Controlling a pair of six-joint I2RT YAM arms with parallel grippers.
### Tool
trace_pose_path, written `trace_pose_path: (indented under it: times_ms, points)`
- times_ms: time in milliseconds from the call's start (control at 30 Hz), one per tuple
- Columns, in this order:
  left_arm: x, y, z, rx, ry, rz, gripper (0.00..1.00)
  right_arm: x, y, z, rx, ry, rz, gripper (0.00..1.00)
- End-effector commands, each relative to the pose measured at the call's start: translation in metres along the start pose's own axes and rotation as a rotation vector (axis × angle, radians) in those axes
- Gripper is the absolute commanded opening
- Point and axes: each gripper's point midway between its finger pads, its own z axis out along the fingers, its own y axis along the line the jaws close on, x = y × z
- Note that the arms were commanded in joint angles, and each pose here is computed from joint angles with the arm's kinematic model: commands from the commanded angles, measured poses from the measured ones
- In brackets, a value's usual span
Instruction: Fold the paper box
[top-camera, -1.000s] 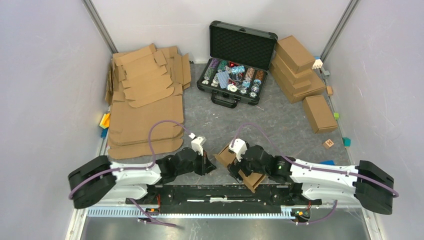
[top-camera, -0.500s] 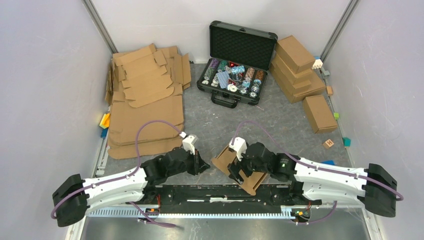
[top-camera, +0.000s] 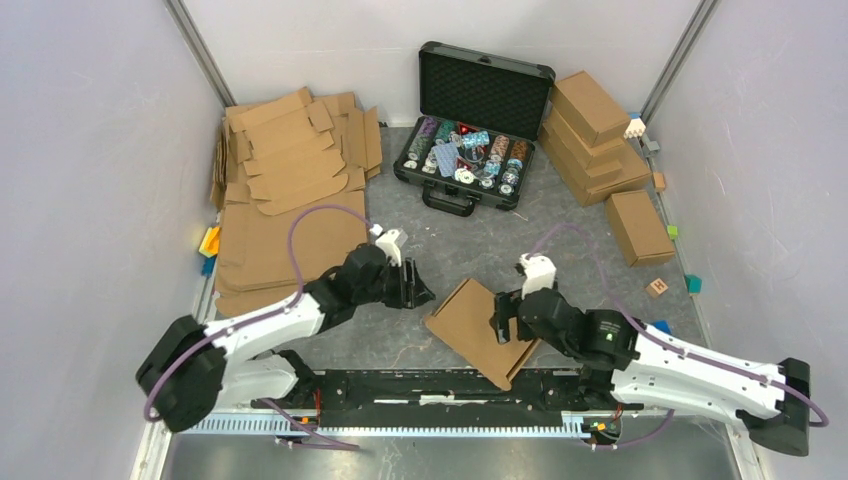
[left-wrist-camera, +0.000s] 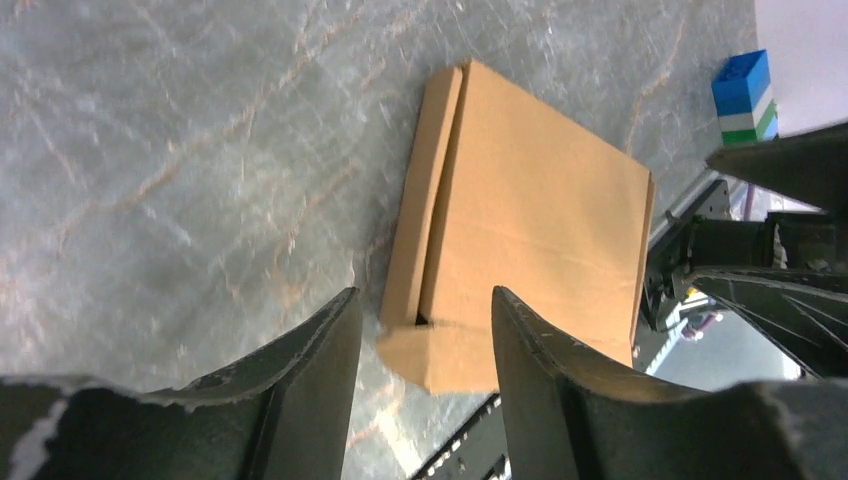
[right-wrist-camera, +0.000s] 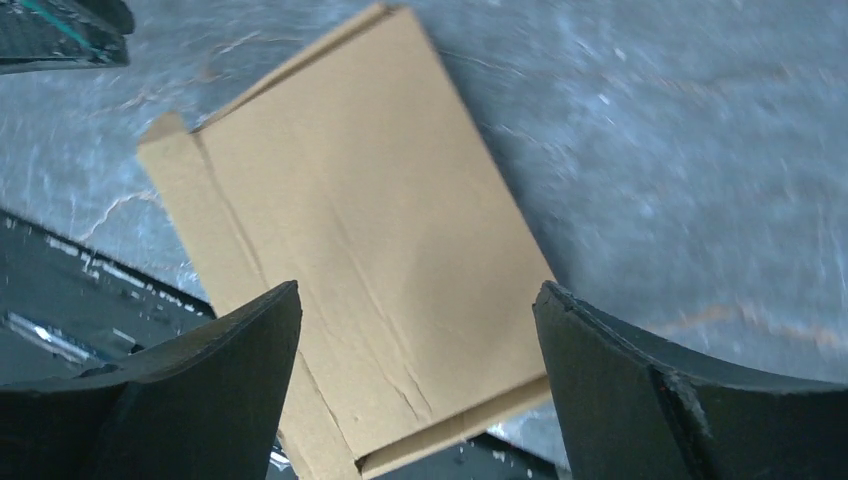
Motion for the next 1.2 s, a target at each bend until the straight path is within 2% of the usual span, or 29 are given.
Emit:
trace_pose_path:
  times_ms: [0, 100, 200, 300, 400, 633, 733, 867, 1167]
  points:
    - [-0.023, -0.017, 0.022, 0.093, 0.027, 0.097, 0.60, 0.015, -0.042, -0.020, 0.218, 0.001, 0.274, 0.89]
    - [-0.027, -0.018, 0.039, 0.108, 0.052, 0.106, 0.61, 0.033, -0.055, -0.023, 0.267, 0.026, 0.356, 0.82]
    - [-0.026, -0.021, 0.055, 0.133, 0.090, 0.120, 0.61, 0.048, -0.051, -0.016, 0.229, 0.046, 0.421, 0.76]
    - [-0.021, -0.029, 0.067, 0.199, 0.144, 0.138, 0.56, 0.062, -0.039, -0.006, 0.171, 0.075, 0.487, 0.71]
    - [-0.016, -0.032, 0.074, 0.233, 0.181, 0.148, 0.52, 0.071, -0.038, -0.001, 0.169, 0.099, 0.497, 0.69]
    - [-0.011, -0.034, 0.083, 0.267, 0.213, 0.154, 0.53, 0.082, -0.043, 0.003, 0.207, 0.129, 0.482, 0.70]
    - [-0.010, -0.033, 0.083, 0.267, 0.213, 0.151, 0.53, 0.072, -0.042, 0.001, 0.207, 0.103, 0.473, 0.73]
    - [-0.010, -0.034, 0.081, 0.269, 0.211, 0.155, 0.54, 0.053, -0.051, -0.011, 0.260, 0.062, 0.447, 0.86]
    - [-0.006, -0.027, 0.077, 0.238, 0.221, 0.163, 0.58, 0.055, -0.053, -0.019, 0.257, 0.078, 0.450, 0.94]
